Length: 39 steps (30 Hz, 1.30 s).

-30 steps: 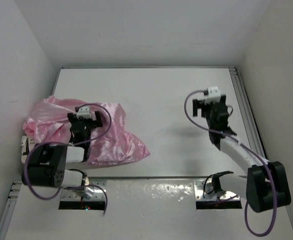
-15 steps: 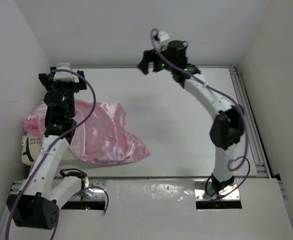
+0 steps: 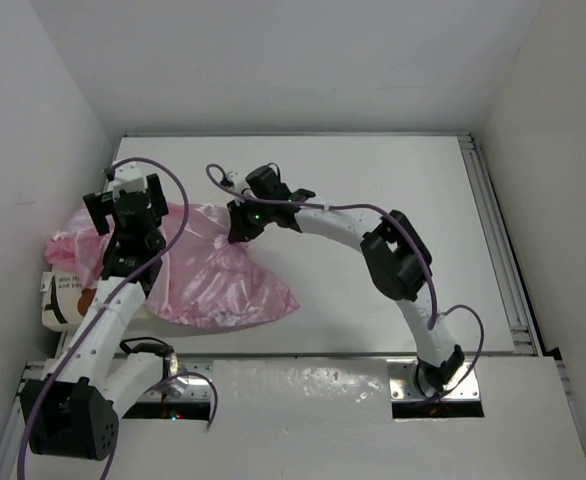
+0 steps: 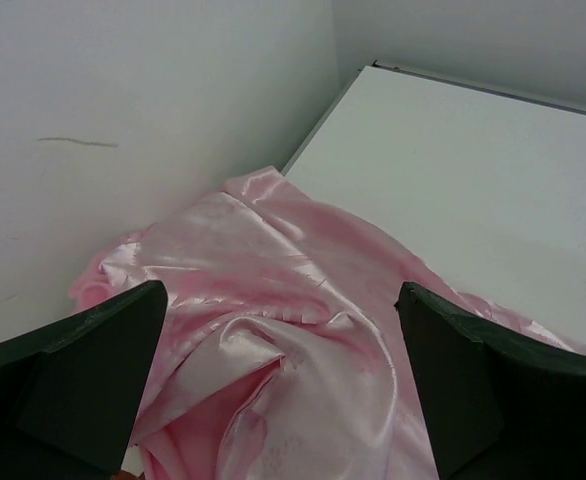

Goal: Put the pillow into the pillowcase

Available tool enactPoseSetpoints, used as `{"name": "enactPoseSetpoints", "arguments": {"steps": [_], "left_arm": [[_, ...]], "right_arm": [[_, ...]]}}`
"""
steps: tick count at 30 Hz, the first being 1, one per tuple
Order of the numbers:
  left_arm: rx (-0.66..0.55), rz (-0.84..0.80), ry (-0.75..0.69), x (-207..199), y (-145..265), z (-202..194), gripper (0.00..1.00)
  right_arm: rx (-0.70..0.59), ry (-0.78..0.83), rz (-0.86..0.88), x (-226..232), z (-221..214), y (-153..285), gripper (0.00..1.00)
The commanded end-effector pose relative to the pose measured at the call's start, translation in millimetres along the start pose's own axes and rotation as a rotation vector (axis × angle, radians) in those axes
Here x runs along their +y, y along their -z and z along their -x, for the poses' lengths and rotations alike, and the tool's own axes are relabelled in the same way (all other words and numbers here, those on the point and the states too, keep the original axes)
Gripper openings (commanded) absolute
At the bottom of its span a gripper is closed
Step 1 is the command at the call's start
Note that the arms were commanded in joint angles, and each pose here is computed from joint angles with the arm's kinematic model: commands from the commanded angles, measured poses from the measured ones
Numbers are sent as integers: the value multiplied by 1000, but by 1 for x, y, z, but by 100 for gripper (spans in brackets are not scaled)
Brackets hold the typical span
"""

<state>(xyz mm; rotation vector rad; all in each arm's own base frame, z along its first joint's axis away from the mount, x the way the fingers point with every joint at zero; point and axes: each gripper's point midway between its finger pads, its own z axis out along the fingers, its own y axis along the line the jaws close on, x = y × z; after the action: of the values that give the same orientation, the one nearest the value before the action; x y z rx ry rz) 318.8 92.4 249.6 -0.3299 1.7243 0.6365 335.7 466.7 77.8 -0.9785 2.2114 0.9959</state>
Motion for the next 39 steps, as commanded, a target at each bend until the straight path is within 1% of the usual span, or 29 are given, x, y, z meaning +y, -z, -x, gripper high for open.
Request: {"name": "enactPoseSetpoints", "arguments": {"steps": [1, 4, 5, 6, 8, 9, 10, 12, 13, 16, 17, 18, 19, 20, 21, 22, 24, 25, 28, 29, 31, 32, 33, 34, 35, 36, 37, 38, 39], "left_arm": [[-26, 34, 37, 9, 4, 7, 100], [-41, 24, 25, 8, 4, 11, 100], [-45, 20, 21, 8, 4, 12, 100], [-54, 9, 11, 6, 3, 14, 100], [-61, -5, 2, 4, 3, 15, 100], [-71, -24, -10, 0, 3, 18, 100], [-77, -32, -21, 0, 3, 19, 100], [-93, -69, -47, -6, 2, 22, 100], [-97, -82, -58, -8, 2, 24, 100], [-100, -166, -114, -23, 1, 23, 100], [-94, -221, -139, -33, 2, 20, 100], [-91, -245, -163, -37, 2, 19, 100], [-85, -267, -174, -41, 2, 17, 100], [-67, -298, -186, -46, 3, 12, 100], [-61, -309, -187, -49, 3, 11, 100], [-39, -322, -189, -51, 3, 5, 100], [-17, -326, -183, -54, 2, -1, 100], [24, -338, -194, -56, 3, -11, 100], [111, -465, -221, -78, 9, -33, 100], [157, -591, -255, -96, 18, -48, 100], [215, -734, -288, -118, 29, -68, 100], [209, -854, -305, -135, 41, -73, 100], [226, -898, -311, -143, 44, -80, 100], [253, -936, -320, -152, 44, -92, 100], [256, -990, -314, -163, 49, -95, 100], [266, -1021, -315, -170, 51, -99, 100], [261, -1041, -316, -178, 48, -101, 100], [258, -1067, -315, -186, 50, -103, 100], [257, -1067, -321, -189, 49, -106, 100]], "right_arm": [[-159, -4, -81, -22, 52, 35, 0], [-304, -28, -166, -36, 91, 79, 0], [-346, -78, -263, -68, 94, 100, 0], [-424, -82, -304, -71, 113, 132, 0], [-512, -160, -447, -122, 120, 187, 0], [-595, -199, -511, -130, 131, 229, 0], [-652, -251, -589, -160, 129, 271, 0], [-691, -325, -694, -187, 106, 313, 0], [-743, -340, -772, -198, 102, 357, 0], [-620, -396, -934, -234, 48, 389, 0], [-559, -387, -949, -242, 37, 391, 5], [-451, -400, -920, -244, 16, 380, 14], [-386, -411, -927, -255, 7, 376, 27], [-322, -393, -930, -259, 0, 373, 74], [-225, -413, -892, -252, -15, 360, 95], [-175, -403, -865, -251, -16, 349, 99], [-168, -378, -852, -248, -11, 341, 99], [-168, -365, -848, -245, -11, 335, 99], [-219, -235, -792, -224, 12, 313, 99], [-230, -197, -763, -216, 19, 305, 99], [-239, -98, -655, -192, 37, 277, 63], [-241, -84, -632, -191, 40, 264, 46], [-241, -66, -596, -181, 44, 249, 45], [-258, -64, -568, -177, 51, 241, 60], [-284, -44, -512, -168, 61, 228, 79], [-287, -37, -476, -164, 65, 212, 91], [-304, -43, -449, -161, 69, 203, 96], [-339, -33, -434, -161, 79, 194, 99], [-325, -58, -420, -165, 74, 175, 99]]}}
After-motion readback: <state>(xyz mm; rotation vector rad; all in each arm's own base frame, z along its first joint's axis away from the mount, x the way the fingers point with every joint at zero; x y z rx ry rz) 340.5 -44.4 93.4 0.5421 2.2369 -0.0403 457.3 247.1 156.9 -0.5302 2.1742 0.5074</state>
